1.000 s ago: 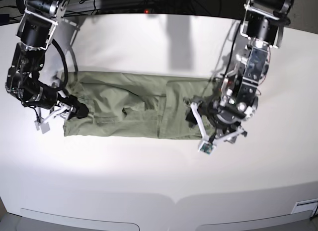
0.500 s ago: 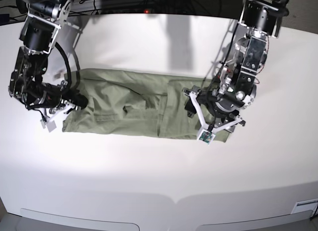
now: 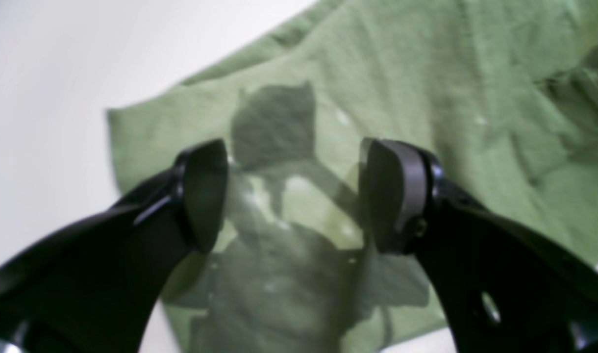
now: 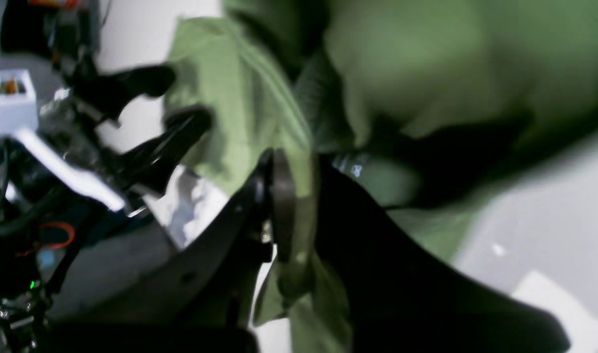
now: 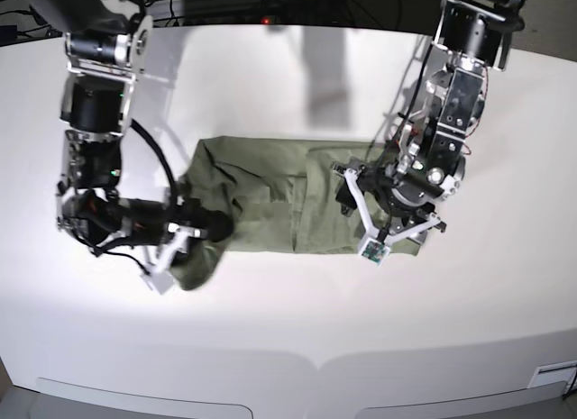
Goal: Fold the T-shirt properly
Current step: 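Fold the end held by the right gripper over onto the bundle, then grasp the bundle with both grippers and fold it over once more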
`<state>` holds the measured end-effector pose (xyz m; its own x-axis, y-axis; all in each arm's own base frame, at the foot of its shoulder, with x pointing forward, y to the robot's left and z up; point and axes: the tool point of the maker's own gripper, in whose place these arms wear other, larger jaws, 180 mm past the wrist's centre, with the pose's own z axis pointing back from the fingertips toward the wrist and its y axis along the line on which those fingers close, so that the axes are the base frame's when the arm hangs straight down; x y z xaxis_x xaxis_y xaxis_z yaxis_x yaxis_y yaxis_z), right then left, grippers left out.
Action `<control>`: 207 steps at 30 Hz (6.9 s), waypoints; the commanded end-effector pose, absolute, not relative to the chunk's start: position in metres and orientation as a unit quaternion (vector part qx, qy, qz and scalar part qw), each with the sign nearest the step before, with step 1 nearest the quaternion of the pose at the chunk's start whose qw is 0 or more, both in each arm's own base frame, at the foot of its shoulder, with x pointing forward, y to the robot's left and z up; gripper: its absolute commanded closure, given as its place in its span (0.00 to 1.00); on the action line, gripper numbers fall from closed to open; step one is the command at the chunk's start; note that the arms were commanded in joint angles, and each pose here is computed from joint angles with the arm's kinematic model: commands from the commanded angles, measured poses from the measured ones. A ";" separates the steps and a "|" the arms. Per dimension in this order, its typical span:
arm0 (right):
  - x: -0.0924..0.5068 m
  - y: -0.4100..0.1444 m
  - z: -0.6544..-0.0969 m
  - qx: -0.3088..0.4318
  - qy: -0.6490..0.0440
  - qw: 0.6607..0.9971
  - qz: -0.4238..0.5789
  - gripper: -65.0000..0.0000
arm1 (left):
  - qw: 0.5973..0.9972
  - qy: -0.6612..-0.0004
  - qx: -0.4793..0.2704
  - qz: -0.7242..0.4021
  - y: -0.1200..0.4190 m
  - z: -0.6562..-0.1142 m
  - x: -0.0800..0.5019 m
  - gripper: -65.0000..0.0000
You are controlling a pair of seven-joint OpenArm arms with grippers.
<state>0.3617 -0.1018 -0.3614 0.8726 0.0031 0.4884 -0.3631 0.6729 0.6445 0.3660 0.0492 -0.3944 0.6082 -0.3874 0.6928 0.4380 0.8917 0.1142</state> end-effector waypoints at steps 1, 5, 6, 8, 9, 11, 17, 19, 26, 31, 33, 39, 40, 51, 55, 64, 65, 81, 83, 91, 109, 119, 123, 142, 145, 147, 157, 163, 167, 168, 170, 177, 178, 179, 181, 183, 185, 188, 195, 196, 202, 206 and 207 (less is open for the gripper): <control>0.379 -0.096 -0.335 0.400 -0.268 0.868 0.119 1.00 | 0.881 -0.413 -0.023 -0.231 0.049 -0.366 0.387 0.33; 0.381 -0.061 -0.323 0.428 -0.277 0.850 0.135 1.00 | 0.874 -0.423 0.033 -0.237 0.067 -0.329 0.412 0.33; 0.381 -0.054 -0.321 0.433 -0.278 0.846 0.137 1.00 | 0.870 -0.432 0.051 -0.231 0.075 -0.316 0.420 0.33; 0.382 -0.040 -0.316 0.446 -0.281 0.838 0.140 1.00 | 0.857 -0.459 0.090 -0.215 0.094 -0.287 0.435 0.33; 0.382 -0.033 -0.314 0.453 -0.281 0.834 0.142 1.00 | 0.850 -0.473 0.110 -0.202 0.105 -0.273 0.442 0.33; 0.383 -0.018 -0.308 0.467 -0.284 0.825 0.145 1.00 | 0.836 -0.497 0.155 -0.171 0.133 -0.248 0.454 0.33; 0.383 0.029 -0.288 0.511 -0.285 0.796 0.156 1.00 | 0.827 -0.495 0.215 -0.159 0.183 -0.232 0.458 0.33; 0.382 0.044 -0.282 0.523 -0.285 0.787 0.160 1.00 | 0.831 -0.488 0.216 -0.158 0.193 -0.234 0.456 0.33; 0.379 0.066 -0.292 0.494 -0.280 0.801 0.188 1.00 | 0.841 -0.479 0.201 -0.153 0.204 -0.238 0.453 0.33; 0.378 0.079 -0.305 0.446 -0.280 0.820 0.227 1.00 | 0.842 -0.480 0.193 -0.153 0.202 -0.240 0.452 0.33; 0.373 0.084 -0.314 0.422 -0.269 0.828 0.254 1.00 | 0.845 -0.479 0.183 -0.152 0.199 -0.241 0.452 0.33; 0.363 0.109 -0.319 0.396 -0.267 0.822 0.310 1.00 | 0.846 -0.479 0.179 -0.152 0.198 -0.242 0.452 0.33; 0.360 0.114 -0.320 0.395 -0.266 0.819 0.320 1.00 | 0.846 -0.479 0.179 -0.152 0.198 -0.242 0.452 0.33; 0.352 0.148 -0.299 0.438 -0.300 0.779 0.333 1.00 | 0.847 -0.478 0.179 -0.152 0.198 -0.242 0.452 0.33; 0.347 0.151 -0.296 0.455 -0.288 0.775 0.332 0.92 | 0.846 -0.479 0.179 -0.152 0.198 -0.242 0.452 0.33; 0.321 0.164 -0.264 0.565 -0.244 0.724 0.310 0.67 | 0.839 -0.486 0.177 -0.168 0.194 -0.239 0.454 0.33; 0.319 0.165 -0.258 0.579 -0.242 0.716 0.306 0.67 | 0.839 -0.486 0.177 -0.169 0.194 -0.239 0.454 0.33; 0.407 0.102 -0.295 0.349 -0.366 0.809 0.299 0.67 | 0.820 -0.537 0.094 -0.173 0.186 -0.219 0.457 0.33; 0.420 0.090 -0.293 0.321 -0.384 0.814 0.295 0.67 | 0.823 -0.528 0.067 -0.197 0.173 -0.223 0.452 0.33; 0.438 0.059 -0.291 0.280 -0.403 0.820 0.294 0.68 | 0.823 -0.498 -0.105 -0.253 0.068 -0.253 0.386 0.33; 0.416 0.071 -0.354 0.202 -0.342 0.829 0.393 0.68 | 0.929 -0.322 -0.069 -0.166 0.061 -0.408 0.296 0.33; 0.395 0.045 -0.402 0.195 -0.257 0.867 0.381 0.68 | 0.914 -0.361 -0.042 -0.178 0.067 -0.401 0.308 0.33; 0.392 0.032 -0.394 0.190 -0.241 0.868 0.391 0.68 | 0.912 -0.367 -0.039 -0.178 0.068 -0.405 0.310 0.33; 0.313 -0.008 -0.447 0.214 -0.107 0.880 0.411 0.68 | 0.912 -0.357 0.007 -0.202 0.096 -0.429 0.367 0.33; 0.290 0.003 -0.455 0.223 -0.084 0.869 0.434 0.68 | 0.905 -0.372 0.007 -0.205 0.094 -0.420 0.377 0.33; 0.277 0.010 -0.458 0.224 -0.076 0.860 0.452 0.68 | 0.899 -0.382 0.010 -0.213 0.094 -0.415 0.383 0.33; 0.217 0.043 -0.450 0.258 -0.076 0.822 0.503 0.68 | 0.894 -0.379 0.043 -0.235 0.107 -0.413 0.387 0.33; 0.210 0.046 -0.447 0.262 -0.085 0.819 0.504 0.68 | 0.910 -0.349 0.028 -0.222 0.106 -0.421 0.377 0.33; 0.223 0.033 -0.446 0.255 -0.092 0.833 0.482 0.68 | 0.925 -0.312 0.016 -0.214 0.106 -0.436 0.359 0.33; 0.226 0.029 -0.445 0.252 -0.094 0.837 0.476 0.68 | 0.928 -0.305 0.015 -0.214 0.106 -0.440 0.354 0.33; 0.230 0.019 -0.446 0.244 -0.091 0.845 0.468 0.68 | 0.932 -0.292 0.012 -0.215 0.106 -0.448 0.341 0.33; 0.215 0.005 -0.458 0.242 -0.069 0.853 0.458 0.68 | 0.923 -0.309 -0.016 -0.226 0.083 -0.433 0.298 0.33; 0.210 0.004 -0.460 0.244 -0.064 0.853 0.456 0.68 | 0.921 -0.317 -0.020 -0.228 0.079 -0.427 0.294 0.33; 0.205 0.003 -0.463 0.246 -0.059 0.854 0.455 0.68 | 0.917 -0.325 -0.024 -0.229 0.075 -0.421 0.291 0.33; 0.196 0.003 -0.467 0.253 -0.055 0.855 0.450 0.68 | 0.910 -0.342 -0.028 -0.232 0.070 -0.408 0.288 0.33; 0.189 0.003 -0.470 0.258 -0.053 0.855 0.446 0.68 | 0.904 -0.357 -0.028 -0.234 0.067 -0.398 0.291 0.33; 0.183 -0.002 -0.473 0.256 -0.047 0.857 0.445 0.68 | 0.900 -0.365 -0.022 -0.237 0.068 -0.392 0.293 0.33; 0.173 -0.016 -0.476 0.247 -0.038 0.859 0.447 0.68 | 0.902 -0.359 -0.015 -0.239 0.071 -0.394 0.292 0.33; 0.164 -0.051 -0.473 0.218 -0.035 0.860 0.460 0.68 | 0.907 -0.346 -0.017 -0.239 0.072 -0.401 0.282 0.33; 0.165 -0.054 -0.471 0.215 -0.037 0.860 0.462 0.68 | 0.908 -0.344 -0.018 -0.239 0.072 -0.402 0.280 0.33; 0.168 -0.058 -0.465 0.211 -0.047 0.857 0.468 0.68 | 0.905 -0.349 -0.014 -0.241 0.072 -0.401 0.281 0.33; 0.176 -0.042 -0.448 0.230 -0.083 0.846 0.474 0.68 | 0.900 -0.359 -0.001 -0.246 0.075 -0.397 0.289 0.33; 0.179 -0.037 -0.443 0.233 -0.096 0.842 0.477 0.68 | 0.899 -0.364 -0.001 -0.245 0.075 -0.394 0.292 0.33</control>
